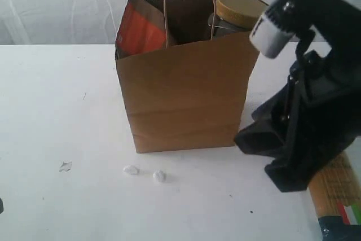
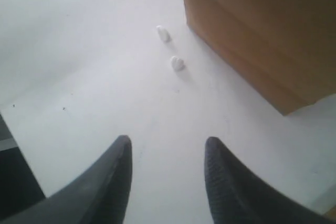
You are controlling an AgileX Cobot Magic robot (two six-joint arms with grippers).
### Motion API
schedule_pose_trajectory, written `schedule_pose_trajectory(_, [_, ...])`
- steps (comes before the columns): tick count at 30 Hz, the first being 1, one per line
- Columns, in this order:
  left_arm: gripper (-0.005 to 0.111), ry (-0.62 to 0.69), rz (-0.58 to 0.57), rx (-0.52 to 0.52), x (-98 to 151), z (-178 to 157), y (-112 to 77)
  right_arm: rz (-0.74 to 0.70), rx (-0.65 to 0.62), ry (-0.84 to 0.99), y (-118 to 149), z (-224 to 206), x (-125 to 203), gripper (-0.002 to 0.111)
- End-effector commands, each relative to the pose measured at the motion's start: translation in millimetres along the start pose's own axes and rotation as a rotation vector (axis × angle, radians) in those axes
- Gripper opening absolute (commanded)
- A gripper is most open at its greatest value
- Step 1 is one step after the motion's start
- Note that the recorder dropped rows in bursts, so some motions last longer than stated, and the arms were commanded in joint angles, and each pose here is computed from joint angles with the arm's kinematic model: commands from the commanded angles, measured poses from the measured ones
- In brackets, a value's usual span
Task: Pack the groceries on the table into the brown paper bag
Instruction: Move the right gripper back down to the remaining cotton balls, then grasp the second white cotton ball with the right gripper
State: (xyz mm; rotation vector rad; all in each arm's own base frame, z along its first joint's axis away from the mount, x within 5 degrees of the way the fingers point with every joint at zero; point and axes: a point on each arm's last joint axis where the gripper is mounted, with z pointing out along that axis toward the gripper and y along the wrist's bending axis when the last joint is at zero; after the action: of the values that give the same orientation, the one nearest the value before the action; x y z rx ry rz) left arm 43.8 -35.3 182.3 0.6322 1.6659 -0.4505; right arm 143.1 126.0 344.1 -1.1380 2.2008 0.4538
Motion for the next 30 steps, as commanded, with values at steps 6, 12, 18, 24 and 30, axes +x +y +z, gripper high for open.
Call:
schedule_pose_trajectory(6, [0.000,-0.005,-0.010,0.003,0.3,-0.1,-0.3,-0.016,-0.060,0.065,11.2,91.7,21.3,0.042])
schedule_pose_trajectory(12, [0.000,-0.005,-0.010,0.003,0.3,-0.1,-0.3,0.050,0.005,0.100,-3.3,161.0,27.8,0.042])
schedule_pose_trajectory(18, [0.000,-0.005,-0.010,0.003,0.3,-0.1,-0.3,0.115,0.023,0.117,-9.0,190.6,31.0,0.042])
schedule_pose_trajectory(24, [0.000,-0.005,-0.010,0.003,0.3,-0.1,-0.3,0.112,0.024,0.116,-11.3,206.9,20.5,0.042])
schedule_pose_trajectory(30, [0.000,-0.005,-0.008,0.003,0.3,-0.1,-0.3,0.069,0.003,0.111,-4.2,222.7,6.3,0.042])
